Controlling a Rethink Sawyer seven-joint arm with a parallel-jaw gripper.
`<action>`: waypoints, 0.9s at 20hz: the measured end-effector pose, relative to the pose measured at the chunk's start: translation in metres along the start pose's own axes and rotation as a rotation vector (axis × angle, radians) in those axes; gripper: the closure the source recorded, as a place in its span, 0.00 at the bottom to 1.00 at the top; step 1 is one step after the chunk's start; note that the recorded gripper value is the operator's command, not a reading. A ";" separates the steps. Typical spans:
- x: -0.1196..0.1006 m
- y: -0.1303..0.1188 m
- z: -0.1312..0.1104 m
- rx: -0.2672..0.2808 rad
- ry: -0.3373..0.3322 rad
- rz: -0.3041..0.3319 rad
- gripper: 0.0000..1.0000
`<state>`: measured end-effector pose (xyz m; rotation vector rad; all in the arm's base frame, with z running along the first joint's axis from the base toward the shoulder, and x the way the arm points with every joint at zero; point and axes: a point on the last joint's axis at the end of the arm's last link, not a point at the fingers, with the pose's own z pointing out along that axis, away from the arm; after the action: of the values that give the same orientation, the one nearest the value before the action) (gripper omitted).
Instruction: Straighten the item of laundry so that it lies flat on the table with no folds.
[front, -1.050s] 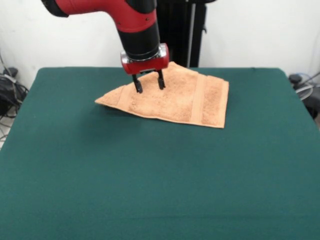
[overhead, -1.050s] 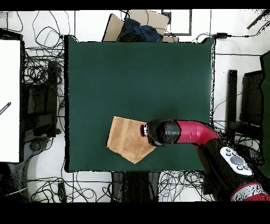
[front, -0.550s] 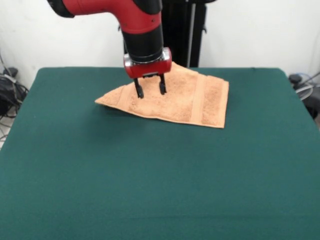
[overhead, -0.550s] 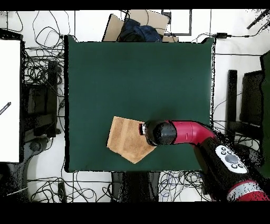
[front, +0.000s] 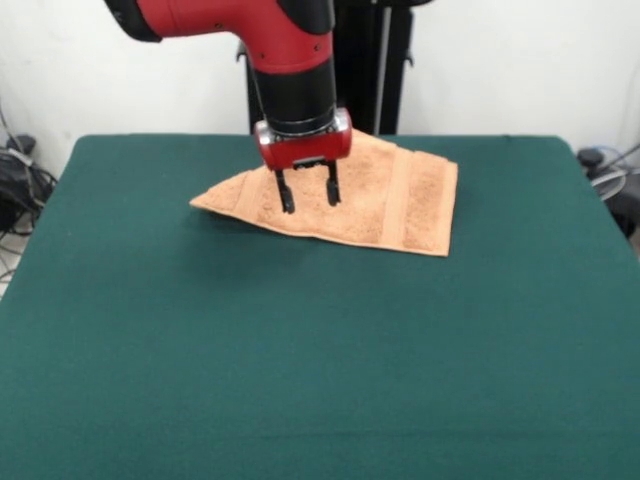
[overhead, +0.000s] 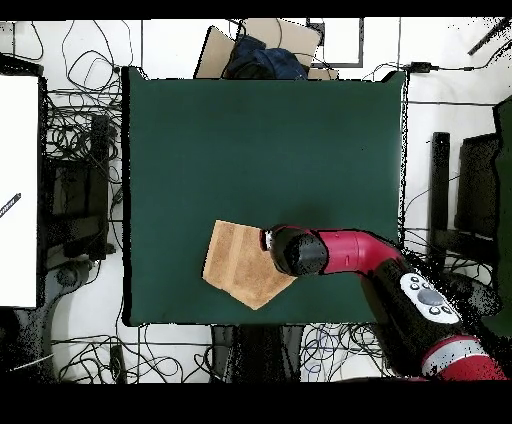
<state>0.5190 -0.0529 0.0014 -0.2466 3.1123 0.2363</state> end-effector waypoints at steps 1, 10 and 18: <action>0.000 0.001 0.001 -0.001 0.000 -0.001 0.00; 0.011 0.003 0.011 -0.004 0.029 0.003 0.00; 0.019 0.007 0.025 -0.010 0.025 0.010 0.00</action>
<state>0.4988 -0.0456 -0.0231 -0.2359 3.1388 0.2510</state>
